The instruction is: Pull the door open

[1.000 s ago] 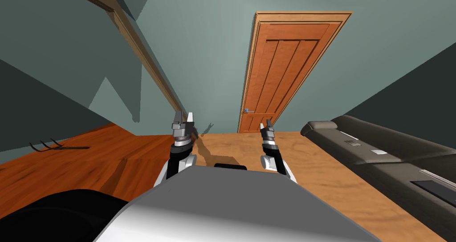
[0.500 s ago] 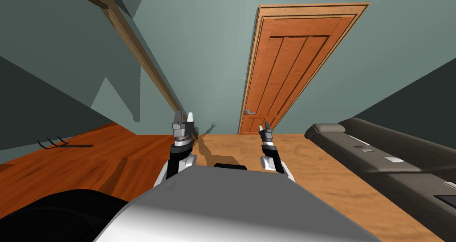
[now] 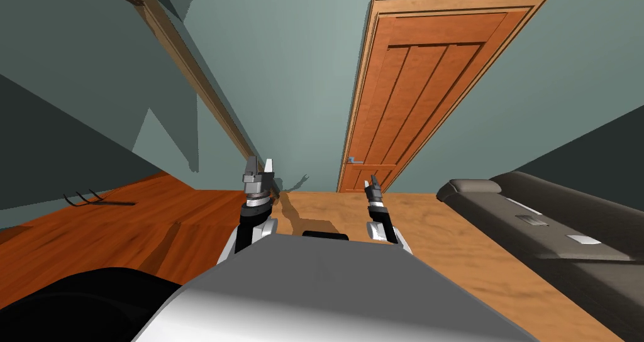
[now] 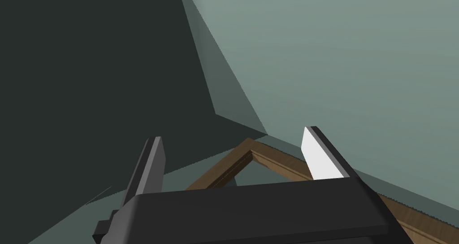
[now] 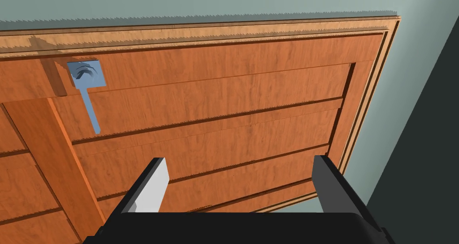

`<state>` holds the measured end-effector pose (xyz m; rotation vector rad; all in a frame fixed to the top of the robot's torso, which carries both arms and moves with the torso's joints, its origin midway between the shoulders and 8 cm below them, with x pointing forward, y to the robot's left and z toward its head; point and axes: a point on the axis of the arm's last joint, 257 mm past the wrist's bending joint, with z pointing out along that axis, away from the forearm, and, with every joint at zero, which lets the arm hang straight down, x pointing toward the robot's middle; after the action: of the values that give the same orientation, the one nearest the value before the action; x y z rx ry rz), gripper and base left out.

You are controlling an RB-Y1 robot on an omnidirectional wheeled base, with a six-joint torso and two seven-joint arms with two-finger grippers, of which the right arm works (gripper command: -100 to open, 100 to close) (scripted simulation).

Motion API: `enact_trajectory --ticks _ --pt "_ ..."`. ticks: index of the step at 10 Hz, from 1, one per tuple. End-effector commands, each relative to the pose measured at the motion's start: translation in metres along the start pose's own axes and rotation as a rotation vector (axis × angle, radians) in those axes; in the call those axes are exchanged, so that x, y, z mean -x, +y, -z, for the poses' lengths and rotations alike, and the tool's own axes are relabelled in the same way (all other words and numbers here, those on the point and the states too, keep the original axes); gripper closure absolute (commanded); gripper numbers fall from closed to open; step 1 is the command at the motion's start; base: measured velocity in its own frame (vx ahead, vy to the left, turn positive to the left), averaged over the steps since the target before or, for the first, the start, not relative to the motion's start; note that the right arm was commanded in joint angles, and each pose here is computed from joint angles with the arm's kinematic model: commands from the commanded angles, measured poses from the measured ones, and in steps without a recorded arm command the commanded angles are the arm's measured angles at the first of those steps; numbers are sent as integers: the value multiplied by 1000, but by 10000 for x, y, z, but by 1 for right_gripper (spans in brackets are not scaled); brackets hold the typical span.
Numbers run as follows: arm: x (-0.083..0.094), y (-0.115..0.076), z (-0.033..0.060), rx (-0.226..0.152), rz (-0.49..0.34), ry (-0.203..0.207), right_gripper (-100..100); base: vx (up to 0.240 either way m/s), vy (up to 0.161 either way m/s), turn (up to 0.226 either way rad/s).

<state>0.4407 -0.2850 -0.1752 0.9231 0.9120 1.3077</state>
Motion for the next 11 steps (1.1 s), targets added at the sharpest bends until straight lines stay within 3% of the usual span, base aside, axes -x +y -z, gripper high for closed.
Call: enact_trajectory --ticks 1,11 --pt "43 -127 21 -16 -2 1 -100 94 -52 41" --pt "200 -827 216 -134 -7 -4 -100 84 -31 43"
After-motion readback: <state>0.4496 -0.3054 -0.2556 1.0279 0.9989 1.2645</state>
